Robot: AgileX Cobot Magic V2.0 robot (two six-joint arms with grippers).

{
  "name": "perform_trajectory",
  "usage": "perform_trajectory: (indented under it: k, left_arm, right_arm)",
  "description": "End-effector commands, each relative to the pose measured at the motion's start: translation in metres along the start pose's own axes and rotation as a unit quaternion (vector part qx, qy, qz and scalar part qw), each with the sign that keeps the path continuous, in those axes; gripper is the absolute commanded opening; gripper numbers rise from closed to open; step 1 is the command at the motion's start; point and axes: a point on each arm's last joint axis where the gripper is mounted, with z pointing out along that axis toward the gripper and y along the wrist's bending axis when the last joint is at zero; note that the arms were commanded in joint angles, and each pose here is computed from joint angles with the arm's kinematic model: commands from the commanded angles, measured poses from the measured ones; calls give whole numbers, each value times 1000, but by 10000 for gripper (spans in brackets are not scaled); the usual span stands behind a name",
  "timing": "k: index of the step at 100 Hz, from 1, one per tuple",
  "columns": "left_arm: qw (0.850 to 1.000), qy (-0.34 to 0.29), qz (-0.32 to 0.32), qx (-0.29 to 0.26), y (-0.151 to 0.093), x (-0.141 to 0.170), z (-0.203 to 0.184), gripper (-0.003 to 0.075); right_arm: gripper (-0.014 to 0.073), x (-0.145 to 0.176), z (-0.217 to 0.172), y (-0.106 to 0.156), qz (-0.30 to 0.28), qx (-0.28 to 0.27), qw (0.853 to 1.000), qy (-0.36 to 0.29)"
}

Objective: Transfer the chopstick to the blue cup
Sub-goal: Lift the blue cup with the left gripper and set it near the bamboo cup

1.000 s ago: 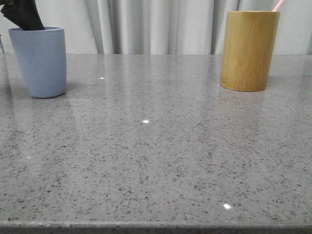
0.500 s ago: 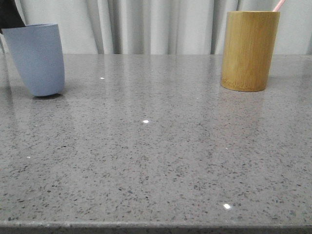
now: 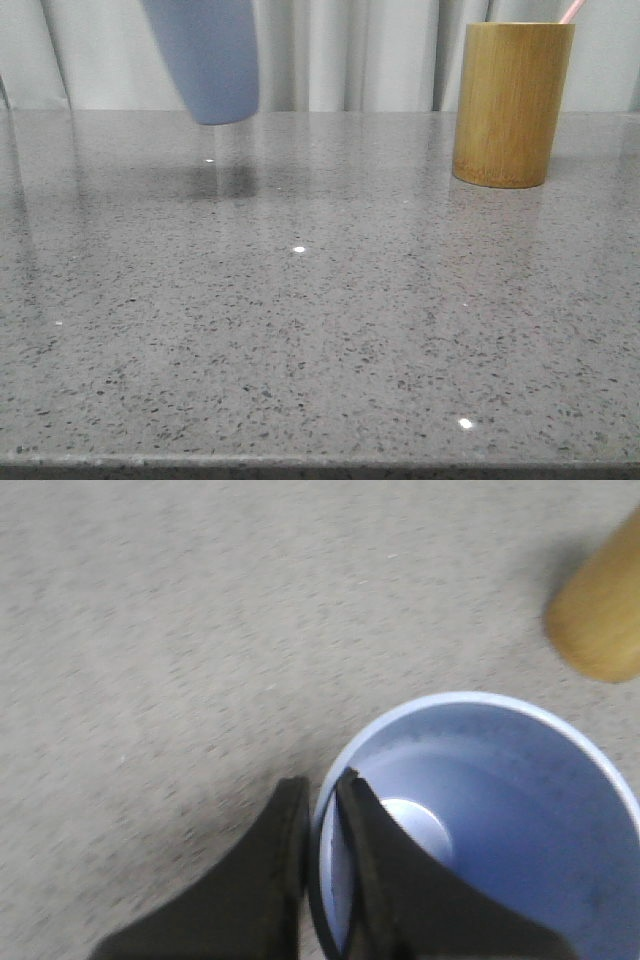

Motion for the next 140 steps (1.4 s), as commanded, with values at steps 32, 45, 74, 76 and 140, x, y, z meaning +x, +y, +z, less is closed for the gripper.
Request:
perform_trajectory:
  k: [32,45,74,76,140]
  left_arm:
    - [997,-46,27,47,-41,-33,34,-19]
    - [997,-37,29,54,-47,-34,48,-19]
    - [998,-25,30,56,-49,-30,58,-19]
    - [998,-25,30,56,-49,-30,58,-19]
    - [998,8,33,54,-46,-22,71,-17]
  right_arm:
    - [633,-15,-2,2,-1,-2,999,-40]
    - [633,-15,-2,2,-1,-2,999,-40]
    - [633,-15,-2,2,-1,-2,999,-40]
    - [633,-15,-2,2,-1,-2,999,-40]
    - [633,-15,-2,2,-1,-2,999,-40]
